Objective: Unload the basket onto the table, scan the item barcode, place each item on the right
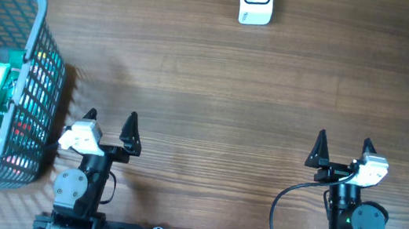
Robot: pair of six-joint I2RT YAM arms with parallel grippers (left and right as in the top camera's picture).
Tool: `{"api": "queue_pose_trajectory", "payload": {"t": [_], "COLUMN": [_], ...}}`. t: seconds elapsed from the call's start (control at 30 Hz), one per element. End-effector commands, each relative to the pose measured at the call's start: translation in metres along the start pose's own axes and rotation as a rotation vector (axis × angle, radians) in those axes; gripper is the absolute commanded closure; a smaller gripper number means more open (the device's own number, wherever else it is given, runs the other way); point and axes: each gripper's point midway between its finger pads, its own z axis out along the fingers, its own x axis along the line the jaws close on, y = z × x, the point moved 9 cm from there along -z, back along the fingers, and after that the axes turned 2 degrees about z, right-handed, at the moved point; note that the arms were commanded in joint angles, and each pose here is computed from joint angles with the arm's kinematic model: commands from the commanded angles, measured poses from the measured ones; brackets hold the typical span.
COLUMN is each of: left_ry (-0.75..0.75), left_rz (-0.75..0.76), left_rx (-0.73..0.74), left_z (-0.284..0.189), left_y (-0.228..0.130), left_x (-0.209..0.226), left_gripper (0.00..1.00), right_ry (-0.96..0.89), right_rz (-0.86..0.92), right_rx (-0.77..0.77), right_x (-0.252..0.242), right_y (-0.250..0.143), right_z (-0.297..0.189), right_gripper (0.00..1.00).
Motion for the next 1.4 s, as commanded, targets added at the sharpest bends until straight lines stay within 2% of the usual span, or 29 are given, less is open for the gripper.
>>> {"api": "queue_pose_trajectory", "payload": {"t": [0.0, 0.57, 0.67, 0.77, 0.83, 0.93, 1.2, 1.37], "left_ry": [0.02, 0.017, -0.038, -0.192, -0.243, -0.257, -0.323, -0.341], "left_rz": [0.02, 0.019, 0.02, 0.025, 0.017, -0.048, -0.025, -0.017], "left_rx": [-0.006, -0.009, -0.009, -0.02, -0.03, -0.06, -0.242, -0.303], "left_z": [0.0, 0.0, 0.0, -0.002, -0.004, -0.008, -0.038, -0.05], "left_y": [0.0, 0.001, 0.002, 0.006, 0.011, 0.027, 0.1, 0.143], "left_x": [0.002, 0.002, -0.003, -0.016, -0.021, -0.026, -0.047, -0.059], "left_gripper": [0.0, 0.0, 0.0, 0.0, 0.0, 0.0, 0.0, 0.0], "right_ry": [-0.02, -0.02, -0.02, -0.02, -0.02, -0.02, -0.02, -0.02], "right_rz": [-0.013, -0.013, -0.012, -0.012, -0.012, -0.013, -0.013, -0.012], "right_rx": [-0.004, -0.004, -0.004, -0.004, -0.004, -0.004, -0.004, -0.004], "right_x": [-0.002, -0.002, -0.002, -0.002, -0.002, -0.002, -0.002, -0.002], "right_y": [0.0, 0.0, 0.0, 0.0, 0.0, 0.0, 0.0, 0.0], "right_z": [0.0, 0.0, 0.0, 0.0, 0.0, 0.0, 0.0, 0.0], "right_gripper": [0.0, 0.0, 0.0, 0.0, 0.0, 0.0, 0.0, 0.0]}}
